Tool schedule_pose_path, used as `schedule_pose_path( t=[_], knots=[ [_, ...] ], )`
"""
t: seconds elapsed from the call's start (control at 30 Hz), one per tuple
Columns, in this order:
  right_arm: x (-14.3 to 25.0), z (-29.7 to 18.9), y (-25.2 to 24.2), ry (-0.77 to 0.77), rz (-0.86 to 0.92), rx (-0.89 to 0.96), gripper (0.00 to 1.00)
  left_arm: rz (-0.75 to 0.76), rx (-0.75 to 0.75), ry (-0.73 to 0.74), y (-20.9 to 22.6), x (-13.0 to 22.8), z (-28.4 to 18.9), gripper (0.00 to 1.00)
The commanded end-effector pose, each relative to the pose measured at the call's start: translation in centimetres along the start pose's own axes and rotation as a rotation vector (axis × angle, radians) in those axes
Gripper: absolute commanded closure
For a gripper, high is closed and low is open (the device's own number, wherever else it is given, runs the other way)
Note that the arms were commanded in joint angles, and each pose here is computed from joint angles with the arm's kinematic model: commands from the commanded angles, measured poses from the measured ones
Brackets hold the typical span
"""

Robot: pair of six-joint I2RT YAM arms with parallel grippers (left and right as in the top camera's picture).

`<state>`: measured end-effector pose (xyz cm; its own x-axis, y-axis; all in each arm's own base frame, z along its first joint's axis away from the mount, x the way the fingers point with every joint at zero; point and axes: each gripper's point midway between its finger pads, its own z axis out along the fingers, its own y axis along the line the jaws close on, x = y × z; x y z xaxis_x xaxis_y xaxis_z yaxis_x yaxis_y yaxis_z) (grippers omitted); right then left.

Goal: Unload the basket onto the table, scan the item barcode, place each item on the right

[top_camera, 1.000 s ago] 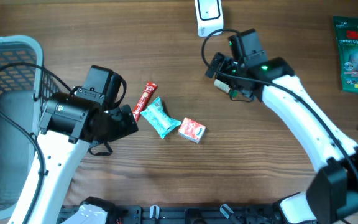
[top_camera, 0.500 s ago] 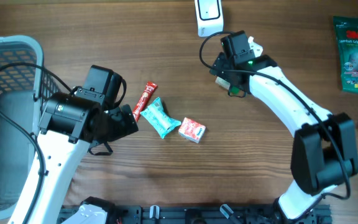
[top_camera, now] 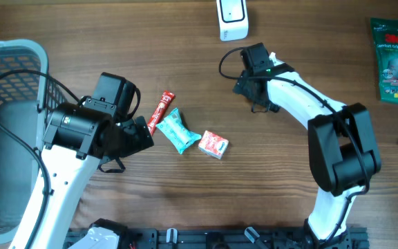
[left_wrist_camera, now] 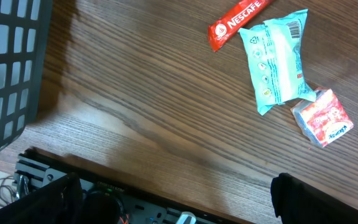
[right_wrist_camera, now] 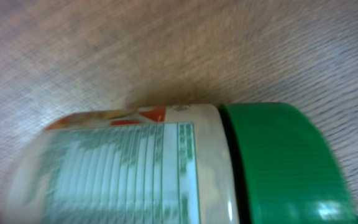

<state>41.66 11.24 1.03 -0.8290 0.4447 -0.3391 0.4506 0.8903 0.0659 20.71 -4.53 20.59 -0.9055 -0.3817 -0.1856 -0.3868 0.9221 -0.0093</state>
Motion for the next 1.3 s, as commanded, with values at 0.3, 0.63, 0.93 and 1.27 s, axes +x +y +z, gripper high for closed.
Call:
schedule_pose_path(
  t=[0.3,0.63,0.93,1.27],
  knots=[
    [-0.4,-0.8,0.6,0.158,-0.054,-0.161,0.23,0.011,0.010,-0.005,0.0,0.0,-0.2,0.00],
    [6.0,-9.8,1.5,0.708,-0.095,-0.454,0.23,0.011,0.010,-0.005,0.0,0.0,-0.2,0.00],
    [11.8,-16.9,-0.7,1.073,-0.182,-0.557,0.23,0.011,0.010,-0.005,0.0,0.0,-0.2,0.00],
    [12.2,-17.2,-1.2,1.082,-0.190,-0.543,0.26,0.011,0.010,-0.005,0.0,0.0,-0.2,0.00]
  ],
)
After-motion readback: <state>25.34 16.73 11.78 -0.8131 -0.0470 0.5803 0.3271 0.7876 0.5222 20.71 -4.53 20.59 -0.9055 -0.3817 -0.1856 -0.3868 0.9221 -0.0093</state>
